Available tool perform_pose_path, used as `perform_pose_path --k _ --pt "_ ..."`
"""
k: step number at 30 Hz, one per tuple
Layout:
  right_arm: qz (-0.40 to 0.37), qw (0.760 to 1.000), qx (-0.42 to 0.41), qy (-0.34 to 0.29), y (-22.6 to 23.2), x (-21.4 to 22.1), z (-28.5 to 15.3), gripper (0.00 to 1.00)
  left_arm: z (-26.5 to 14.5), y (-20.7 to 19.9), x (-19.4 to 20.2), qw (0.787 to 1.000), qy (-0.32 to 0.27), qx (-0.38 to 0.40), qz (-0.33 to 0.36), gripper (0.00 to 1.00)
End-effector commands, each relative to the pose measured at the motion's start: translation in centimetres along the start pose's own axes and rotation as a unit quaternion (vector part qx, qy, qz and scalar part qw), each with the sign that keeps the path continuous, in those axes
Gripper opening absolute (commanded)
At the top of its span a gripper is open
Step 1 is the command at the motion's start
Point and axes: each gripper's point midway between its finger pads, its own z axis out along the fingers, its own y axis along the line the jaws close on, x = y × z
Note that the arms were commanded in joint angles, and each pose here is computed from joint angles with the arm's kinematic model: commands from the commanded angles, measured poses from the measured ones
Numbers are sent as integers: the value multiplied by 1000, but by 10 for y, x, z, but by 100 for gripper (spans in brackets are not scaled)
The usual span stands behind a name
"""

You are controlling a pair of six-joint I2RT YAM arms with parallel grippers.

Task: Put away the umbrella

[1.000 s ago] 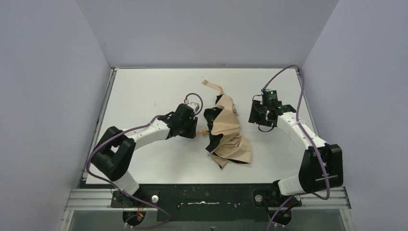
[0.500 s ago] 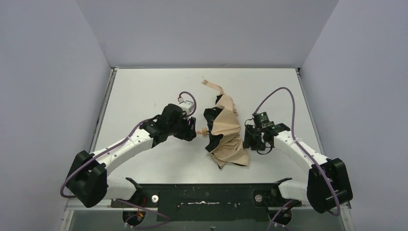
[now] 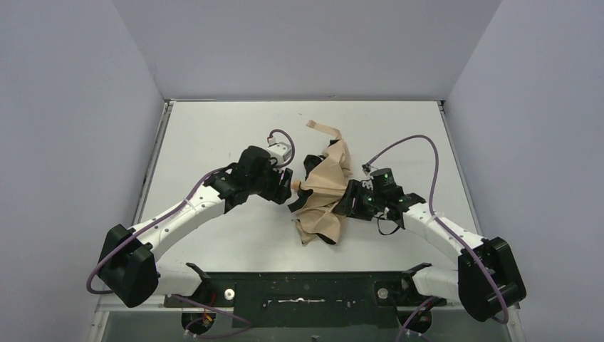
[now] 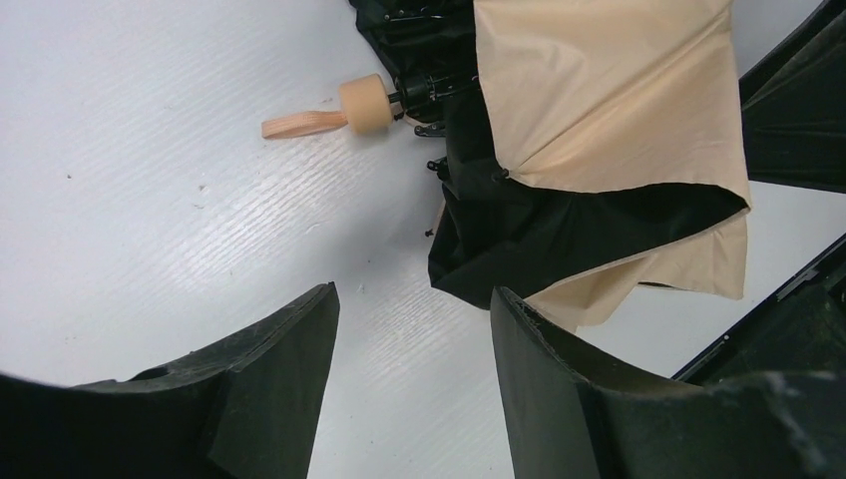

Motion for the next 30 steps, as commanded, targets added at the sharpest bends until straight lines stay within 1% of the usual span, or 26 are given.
perform_pose_path --k 1,4,7,8,11,13,14,18,21,23,25,27,30 --pt "-23 999 2 -34 12 -18 -15 54 -9 -9 -17 1000 -22 20 9 56" --pt "-38 996 78 -37 -13 -14 -33 57 -10 -13 -15 999 -25 33 1 58" --pt "-68 990 107 -66 -19 -23 -53 62 -14 -16 -19 999 -37 40 -2 59" --pt "-84 988 108 -77 -18 -26 -59 67 -15 -17 -24 998 -45 41 -1 60" --pt "-140 979 85 -120 -6 -40 -74 87 -19 -17 -35 998 -58 40 7 61" --pt "-185 969 57 -150 10 -53 -81 96 -21 -18 -41 997 -63 43 10 61" --pt "-204 965 48 -161 17 -60 -84 98 -21 -19 -41 997 -64 44 9 61" --pt "-258 948 29 -186 42 -90 -88 100 -18 -22 -38 997 -63 55 -3 61" --pt "-269 939 50 -207 49 -116 -89 97 -21 -22 -33 997 -60 56 -12 61" --pt "-308 927 46 -209 55 -125 -85 97 -25 -21 -29 997 -58 53 -19 61" --pt "-333 919 39 -208 63 -138 -87 100 -29 -21 -25 997 -54 56 -21 61" --pt "-345 925 25 -157 61 -141 -84 100 -34 -21 -18 997 -45 59 -21 61" --pt "-351 930 -40 -98 59 -142 -70 100 -41 -22 -11 997 -36 60 -22 61"
